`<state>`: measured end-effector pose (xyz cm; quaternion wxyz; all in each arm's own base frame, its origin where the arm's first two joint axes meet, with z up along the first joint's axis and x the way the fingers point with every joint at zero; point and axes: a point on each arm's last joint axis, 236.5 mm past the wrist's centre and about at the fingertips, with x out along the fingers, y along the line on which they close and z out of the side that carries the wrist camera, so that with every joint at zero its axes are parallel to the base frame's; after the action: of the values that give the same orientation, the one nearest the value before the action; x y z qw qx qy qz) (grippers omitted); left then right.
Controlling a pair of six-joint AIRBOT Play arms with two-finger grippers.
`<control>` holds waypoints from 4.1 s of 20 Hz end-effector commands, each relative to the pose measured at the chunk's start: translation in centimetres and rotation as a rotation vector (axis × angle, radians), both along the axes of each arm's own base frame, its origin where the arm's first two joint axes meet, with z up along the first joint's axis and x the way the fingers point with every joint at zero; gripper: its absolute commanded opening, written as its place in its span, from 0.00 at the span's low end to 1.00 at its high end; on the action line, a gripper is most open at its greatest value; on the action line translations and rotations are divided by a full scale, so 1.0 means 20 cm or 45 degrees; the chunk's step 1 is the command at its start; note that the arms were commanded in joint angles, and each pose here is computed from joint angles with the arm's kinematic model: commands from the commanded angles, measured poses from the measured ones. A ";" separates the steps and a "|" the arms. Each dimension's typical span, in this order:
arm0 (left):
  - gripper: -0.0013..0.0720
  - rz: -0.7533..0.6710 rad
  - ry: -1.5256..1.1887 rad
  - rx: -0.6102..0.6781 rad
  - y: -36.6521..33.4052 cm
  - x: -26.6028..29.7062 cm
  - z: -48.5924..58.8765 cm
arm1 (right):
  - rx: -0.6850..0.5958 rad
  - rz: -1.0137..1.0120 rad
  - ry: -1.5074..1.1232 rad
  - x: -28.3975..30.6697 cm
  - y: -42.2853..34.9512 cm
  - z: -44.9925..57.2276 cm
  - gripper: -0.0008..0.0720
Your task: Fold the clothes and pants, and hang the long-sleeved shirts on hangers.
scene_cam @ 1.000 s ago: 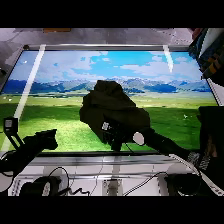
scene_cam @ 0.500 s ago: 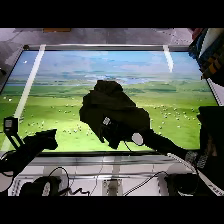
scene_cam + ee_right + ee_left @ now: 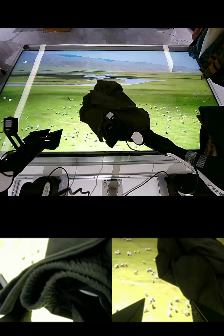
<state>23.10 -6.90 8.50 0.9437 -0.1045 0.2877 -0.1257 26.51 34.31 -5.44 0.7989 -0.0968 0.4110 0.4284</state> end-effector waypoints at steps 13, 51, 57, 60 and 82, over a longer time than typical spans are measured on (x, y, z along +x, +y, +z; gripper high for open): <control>0.92 -0.234 0.251 -0.275 -0.33 -0.11 -0.26 | 0.143 -0.225 0.116 0.03 0.05 0.05 0.80; 0.89 -0.865 0.306 0.111 -1.19 -0.05 -0.54 | 0.222 -0.350 -0.012 0.26 -0.23 0.40 0.06; 0.89 -1.011 0.129 0.300 -1.29 -0.05 -0.55 | 0.238 -0.367 -0.046 0.29 -0.24 0.42 0.06; 0.89 -0.962 0.000 0.283 -1.33 0.06 -0.50 | 0.239 -0.367 -0.045 0.29 -0.24 0.42 0.06; 0.03 -0.812 0.111 0.467 -0.88 0.25 -0.48 | 0.258 -0.392 -0.128 0.36 -0.25 0.46 0.06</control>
<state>30.89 -26.97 2.57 0.8914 0.0766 0.2833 -0.3454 33.53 29.34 3.67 0.8791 0.0255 0.3376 0.3354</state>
